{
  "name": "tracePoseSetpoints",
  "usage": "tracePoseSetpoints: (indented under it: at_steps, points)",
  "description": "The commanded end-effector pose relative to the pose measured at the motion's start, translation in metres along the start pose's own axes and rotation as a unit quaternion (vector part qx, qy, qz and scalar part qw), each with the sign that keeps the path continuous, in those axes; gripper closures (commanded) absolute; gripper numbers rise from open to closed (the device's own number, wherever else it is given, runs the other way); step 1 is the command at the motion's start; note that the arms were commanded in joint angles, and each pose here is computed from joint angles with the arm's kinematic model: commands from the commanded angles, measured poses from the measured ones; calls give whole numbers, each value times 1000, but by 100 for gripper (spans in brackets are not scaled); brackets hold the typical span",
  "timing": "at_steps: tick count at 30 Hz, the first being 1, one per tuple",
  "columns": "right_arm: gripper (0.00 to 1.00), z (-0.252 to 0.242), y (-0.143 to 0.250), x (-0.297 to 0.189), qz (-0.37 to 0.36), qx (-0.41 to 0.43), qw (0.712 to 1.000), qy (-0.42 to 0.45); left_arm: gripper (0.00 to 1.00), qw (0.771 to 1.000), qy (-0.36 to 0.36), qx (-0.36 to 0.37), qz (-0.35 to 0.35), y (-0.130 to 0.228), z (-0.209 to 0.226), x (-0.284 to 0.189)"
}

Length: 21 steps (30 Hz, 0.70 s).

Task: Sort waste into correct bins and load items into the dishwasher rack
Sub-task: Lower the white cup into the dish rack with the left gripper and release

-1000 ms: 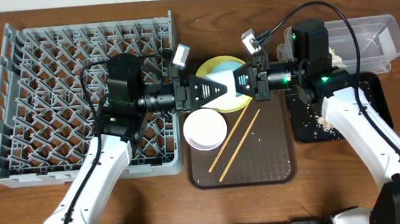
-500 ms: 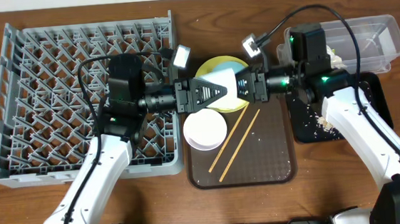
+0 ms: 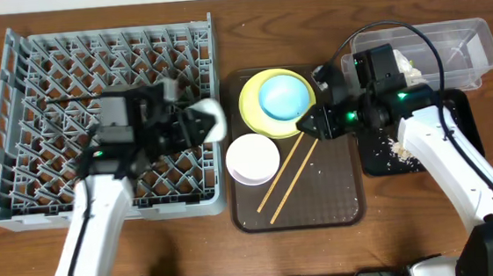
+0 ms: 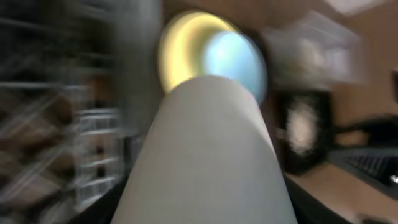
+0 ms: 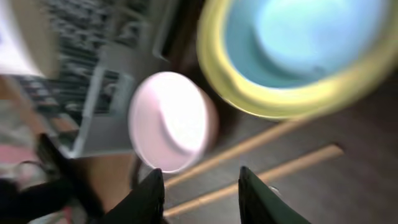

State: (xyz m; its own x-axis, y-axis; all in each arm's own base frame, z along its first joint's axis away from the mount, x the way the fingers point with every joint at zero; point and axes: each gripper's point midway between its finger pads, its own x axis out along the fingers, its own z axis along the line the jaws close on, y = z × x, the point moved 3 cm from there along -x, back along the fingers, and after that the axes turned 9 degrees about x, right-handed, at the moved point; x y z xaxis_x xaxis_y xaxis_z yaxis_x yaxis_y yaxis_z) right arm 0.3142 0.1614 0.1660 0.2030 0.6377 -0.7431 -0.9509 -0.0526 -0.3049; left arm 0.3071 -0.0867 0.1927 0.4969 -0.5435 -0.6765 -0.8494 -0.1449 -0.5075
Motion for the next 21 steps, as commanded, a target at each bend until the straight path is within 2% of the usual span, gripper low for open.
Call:
tracePoseSetpoints:
  at_steps: [1,6,21]
  points:
    - [63,-7,-19,-30,-45,-46,994,88,89,983,-177,24,-53,-16,41,-47]
    - [62,-4,-20,-41,-56,-49,992,105,88,961,-277,-15,-10,8,75,-66]
    - [61,-6,-15,-41,-44,-42,992,108,87,938,-330,-45,92,31,114,-35]
